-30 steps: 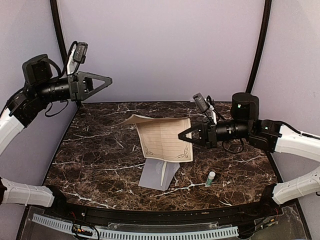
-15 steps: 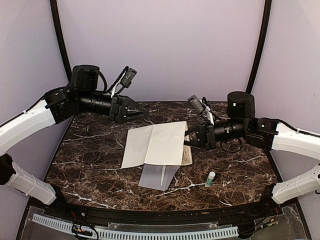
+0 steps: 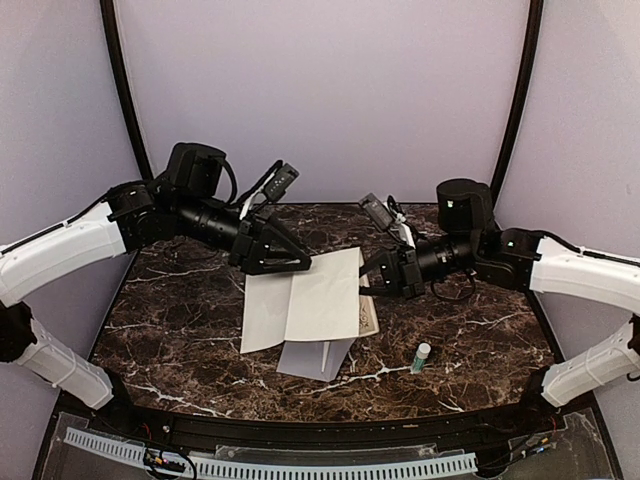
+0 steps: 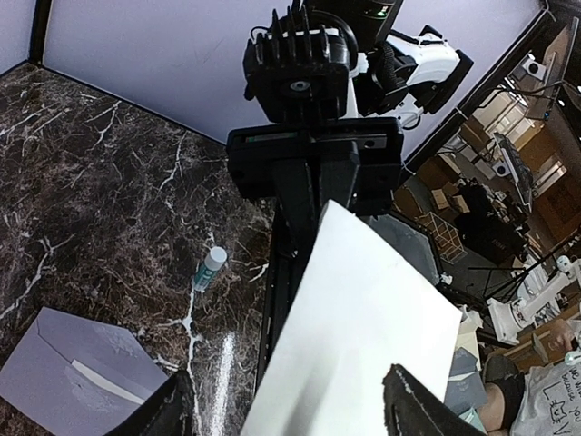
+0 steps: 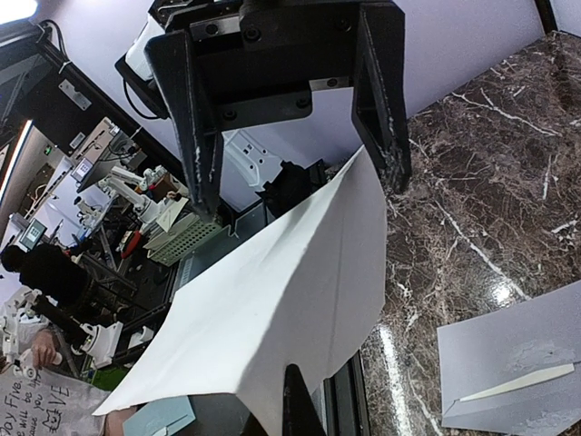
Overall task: Place the letter into the envelope and seal it
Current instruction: Fold the letter.
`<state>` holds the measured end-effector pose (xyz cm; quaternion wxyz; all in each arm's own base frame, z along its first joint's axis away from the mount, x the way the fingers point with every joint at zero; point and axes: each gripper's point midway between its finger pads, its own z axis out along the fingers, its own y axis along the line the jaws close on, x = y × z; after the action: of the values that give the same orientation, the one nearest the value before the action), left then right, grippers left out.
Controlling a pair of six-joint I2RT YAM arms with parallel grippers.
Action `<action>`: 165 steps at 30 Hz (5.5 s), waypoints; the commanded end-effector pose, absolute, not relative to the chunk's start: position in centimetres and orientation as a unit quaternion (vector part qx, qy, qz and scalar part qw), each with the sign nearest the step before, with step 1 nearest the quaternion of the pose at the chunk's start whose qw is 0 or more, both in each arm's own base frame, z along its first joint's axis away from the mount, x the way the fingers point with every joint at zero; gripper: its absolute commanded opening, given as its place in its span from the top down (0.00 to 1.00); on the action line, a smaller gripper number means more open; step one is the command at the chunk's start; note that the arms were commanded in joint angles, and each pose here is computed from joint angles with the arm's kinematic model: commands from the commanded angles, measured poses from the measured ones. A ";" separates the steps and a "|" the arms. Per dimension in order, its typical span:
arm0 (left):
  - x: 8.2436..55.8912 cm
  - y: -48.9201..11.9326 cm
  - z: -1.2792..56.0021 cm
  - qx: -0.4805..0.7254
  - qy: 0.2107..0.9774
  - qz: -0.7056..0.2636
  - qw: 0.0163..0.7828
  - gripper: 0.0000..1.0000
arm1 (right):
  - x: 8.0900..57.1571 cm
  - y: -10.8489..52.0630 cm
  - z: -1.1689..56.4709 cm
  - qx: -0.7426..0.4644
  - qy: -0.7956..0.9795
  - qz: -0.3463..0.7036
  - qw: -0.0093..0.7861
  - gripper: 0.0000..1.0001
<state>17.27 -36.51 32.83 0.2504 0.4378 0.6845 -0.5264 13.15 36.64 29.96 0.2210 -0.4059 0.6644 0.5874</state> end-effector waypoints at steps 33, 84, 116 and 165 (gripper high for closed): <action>13.2 -35.0 31.6 0.470 0.657 -0.561 0.181 1.00 | 13.9 37.0 31.1 -0.412 0.656 0.587 0.236 0.75; 13.7 -35.1 31.8 0.429 0.653 -0.587 0.213 0.39 | 14.4 36.1 33.9 -0.360 0.636 0.627 0.269 1.00; 12.6 -33.9 32.0 0.445 0.648 -0.578 0.221 0.50 | 14.2 33.8 33.2 -0.352 0.644 0.636 0.237 1.00; 15.7 -32.9 29.7 0.456 0.604 -0.580 0.300 1.00 | 20.4 30.1 30.6 -0.183 0.747 0.516 0.377 0.07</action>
<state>14.30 -34.30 28.40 0.2412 0.4798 0.6226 -0.5692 17.86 32.17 30.00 0.3035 -0.2366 0.7267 0.5691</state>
